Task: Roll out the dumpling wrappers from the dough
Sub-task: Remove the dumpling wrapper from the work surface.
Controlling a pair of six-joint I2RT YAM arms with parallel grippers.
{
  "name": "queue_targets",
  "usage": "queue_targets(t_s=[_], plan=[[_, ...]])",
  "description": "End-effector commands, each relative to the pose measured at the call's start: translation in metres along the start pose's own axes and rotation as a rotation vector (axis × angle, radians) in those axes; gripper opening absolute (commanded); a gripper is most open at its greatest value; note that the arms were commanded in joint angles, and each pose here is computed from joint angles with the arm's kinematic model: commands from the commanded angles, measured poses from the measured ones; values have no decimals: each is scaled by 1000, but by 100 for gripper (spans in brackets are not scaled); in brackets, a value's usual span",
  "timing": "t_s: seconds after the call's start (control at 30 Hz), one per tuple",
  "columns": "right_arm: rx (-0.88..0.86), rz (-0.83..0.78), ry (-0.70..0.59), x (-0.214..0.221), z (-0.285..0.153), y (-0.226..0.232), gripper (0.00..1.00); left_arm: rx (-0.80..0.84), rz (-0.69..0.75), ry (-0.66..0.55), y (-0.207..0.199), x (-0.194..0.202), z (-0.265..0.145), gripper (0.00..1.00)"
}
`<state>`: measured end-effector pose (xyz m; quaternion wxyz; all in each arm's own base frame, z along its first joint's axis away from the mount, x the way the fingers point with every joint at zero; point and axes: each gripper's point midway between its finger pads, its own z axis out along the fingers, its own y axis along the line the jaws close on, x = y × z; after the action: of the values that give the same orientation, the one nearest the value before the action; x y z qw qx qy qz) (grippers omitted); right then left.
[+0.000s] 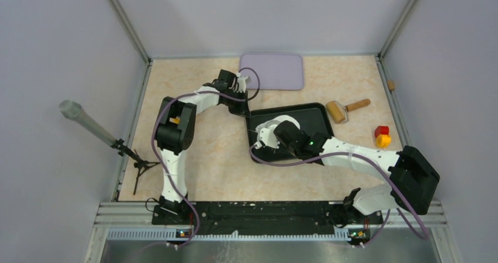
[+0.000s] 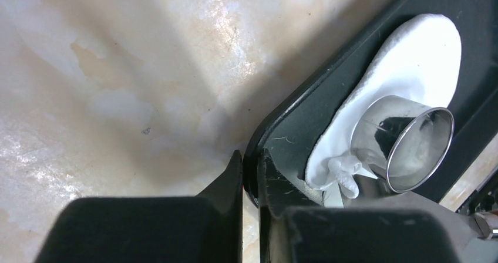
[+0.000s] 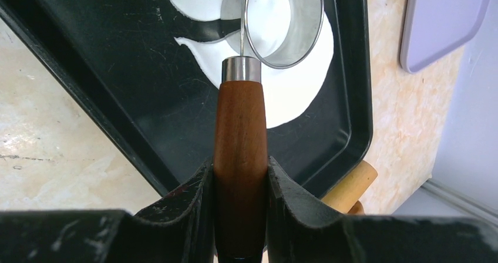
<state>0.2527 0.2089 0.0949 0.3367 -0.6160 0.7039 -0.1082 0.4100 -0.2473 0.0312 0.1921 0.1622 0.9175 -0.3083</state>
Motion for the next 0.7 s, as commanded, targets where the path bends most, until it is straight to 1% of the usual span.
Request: queue_targets(t_s=[0.0,0.13,0.33,0.6,0.67], plan=[[115,14,-13,-8,-15,-27,0,-113,-12,62,17,15,6,0],[152,4,10,0,-17,-31,0,-147,-16,80,23,24,6,0],[195,9,44,10,-19,-38,0,-163,-18,72,25,27,3,0],[247,67,80,26,-25,-60,0,-159,-16,65,24,28,2,0],[260,85,73,28,-30,-67,0,-156,-16,66,23,29,2,0]])
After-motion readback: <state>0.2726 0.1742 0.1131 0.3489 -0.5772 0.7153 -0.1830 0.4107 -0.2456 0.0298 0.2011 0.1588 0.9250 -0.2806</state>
